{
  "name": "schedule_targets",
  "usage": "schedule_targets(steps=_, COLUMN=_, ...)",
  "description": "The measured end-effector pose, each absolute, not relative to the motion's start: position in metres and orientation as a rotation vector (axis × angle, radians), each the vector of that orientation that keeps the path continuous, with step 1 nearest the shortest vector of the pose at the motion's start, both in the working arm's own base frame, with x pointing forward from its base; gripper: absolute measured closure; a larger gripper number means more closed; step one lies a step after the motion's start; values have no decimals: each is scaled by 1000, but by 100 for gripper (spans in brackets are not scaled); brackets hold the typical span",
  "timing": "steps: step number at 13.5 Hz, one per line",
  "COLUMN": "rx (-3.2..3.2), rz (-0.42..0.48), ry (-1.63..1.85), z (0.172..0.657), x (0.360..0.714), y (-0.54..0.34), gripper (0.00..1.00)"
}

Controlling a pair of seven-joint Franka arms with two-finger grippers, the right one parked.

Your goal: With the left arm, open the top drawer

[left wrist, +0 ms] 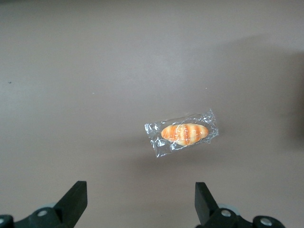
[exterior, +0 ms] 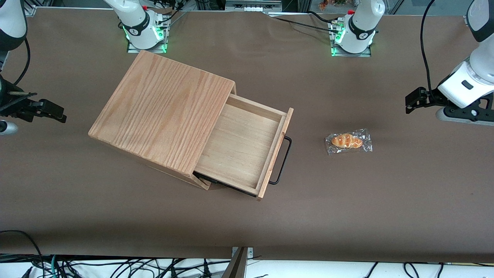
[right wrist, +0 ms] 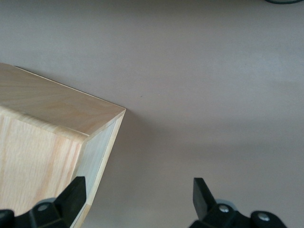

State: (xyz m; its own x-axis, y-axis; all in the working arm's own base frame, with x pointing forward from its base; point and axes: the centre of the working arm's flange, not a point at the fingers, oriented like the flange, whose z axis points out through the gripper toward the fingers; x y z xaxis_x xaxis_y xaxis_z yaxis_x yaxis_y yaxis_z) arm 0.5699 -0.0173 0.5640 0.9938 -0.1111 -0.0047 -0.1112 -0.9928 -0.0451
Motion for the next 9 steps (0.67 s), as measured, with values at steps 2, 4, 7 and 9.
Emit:
schedule_targets(steps=2, rx=-3092, rz=3, ry=162, z=563, x=568, y=-13, gripper=0)
schedule_targets(steps=4, rx=-3092, rz=7, ry=161, z=562, x=568, y=-12, gripper=0)
schedule_targets(steps=7, rx=-3092, rz=12, ry=161, z=560, x=568, y=-12, gripper=0)
schedule_targets(steps=9, rx=-3092, rz=12, ry=162, z=560, x=568, y=-11, gripper=0)
